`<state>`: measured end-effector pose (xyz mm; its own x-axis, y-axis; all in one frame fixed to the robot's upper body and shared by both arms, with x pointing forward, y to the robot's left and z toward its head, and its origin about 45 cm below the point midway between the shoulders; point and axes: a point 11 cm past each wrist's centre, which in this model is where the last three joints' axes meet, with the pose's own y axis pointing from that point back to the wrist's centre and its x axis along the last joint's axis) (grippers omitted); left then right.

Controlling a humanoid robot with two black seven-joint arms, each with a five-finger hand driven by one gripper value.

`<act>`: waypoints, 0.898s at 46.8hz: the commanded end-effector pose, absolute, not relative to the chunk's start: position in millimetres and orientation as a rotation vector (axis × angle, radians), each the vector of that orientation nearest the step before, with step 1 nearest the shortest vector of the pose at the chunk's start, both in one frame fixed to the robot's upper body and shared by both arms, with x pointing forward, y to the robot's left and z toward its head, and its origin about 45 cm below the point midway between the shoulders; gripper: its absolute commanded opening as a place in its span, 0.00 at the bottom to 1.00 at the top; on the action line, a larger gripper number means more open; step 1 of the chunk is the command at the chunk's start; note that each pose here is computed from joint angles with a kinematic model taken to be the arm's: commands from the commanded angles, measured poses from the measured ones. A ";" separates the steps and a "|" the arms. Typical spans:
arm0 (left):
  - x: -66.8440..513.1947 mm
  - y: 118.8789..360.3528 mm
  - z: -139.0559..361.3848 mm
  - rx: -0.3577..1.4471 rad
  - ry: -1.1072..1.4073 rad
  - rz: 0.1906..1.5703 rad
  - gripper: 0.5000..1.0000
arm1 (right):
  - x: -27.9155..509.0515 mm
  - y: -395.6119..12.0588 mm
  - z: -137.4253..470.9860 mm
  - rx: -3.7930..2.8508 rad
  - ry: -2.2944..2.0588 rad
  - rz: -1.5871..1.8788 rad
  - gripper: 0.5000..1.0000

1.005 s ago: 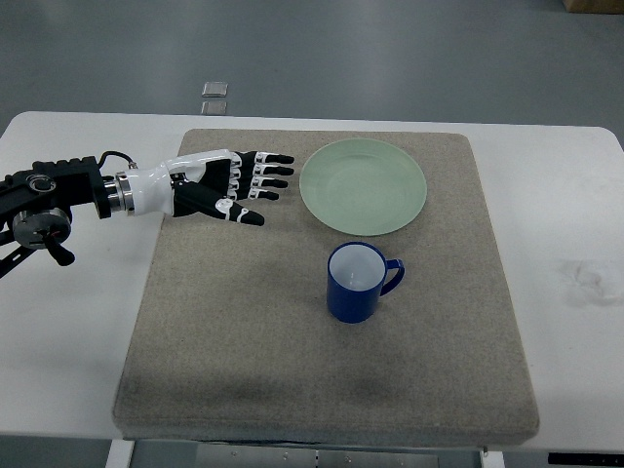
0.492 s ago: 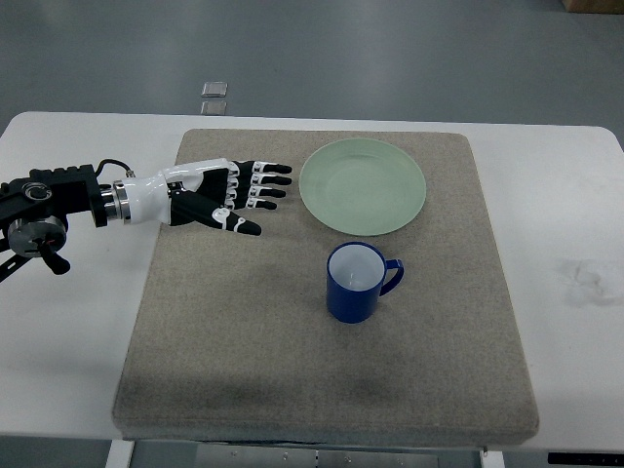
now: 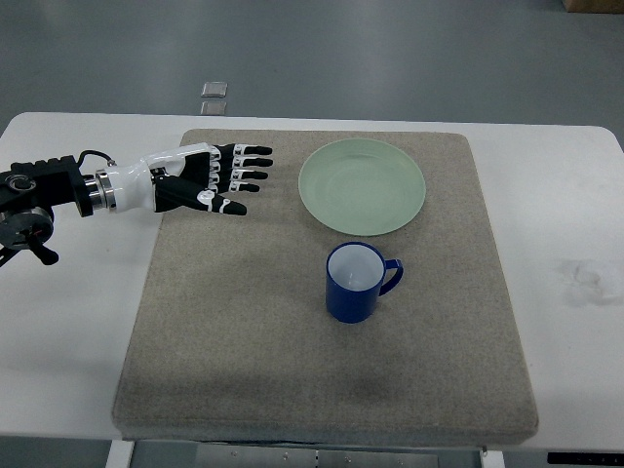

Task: Place cup left of plate with left hand
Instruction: 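Extend the open left hand beside the plate, fingers pointing toward it, then move the left hand down to the blue mug and wrap fingers around it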

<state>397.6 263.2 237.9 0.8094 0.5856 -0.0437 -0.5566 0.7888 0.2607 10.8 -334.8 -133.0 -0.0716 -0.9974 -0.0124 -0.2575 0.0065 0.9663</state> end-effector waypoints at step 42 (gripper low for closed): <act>362.3 243.0 219.3 0.285 0.124 0.498 1.00 | 10.8 -335.0 -132.9 1.366 -1.454 -1.130 0.86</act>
<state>362.2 250.3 219.4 0.8658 0.4985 -0.0438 -0.4629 0.8310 0.3084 10.8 -335.0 -132.9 -0.0716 -0.9974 -0.0119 -0.2574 0.0069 0.9663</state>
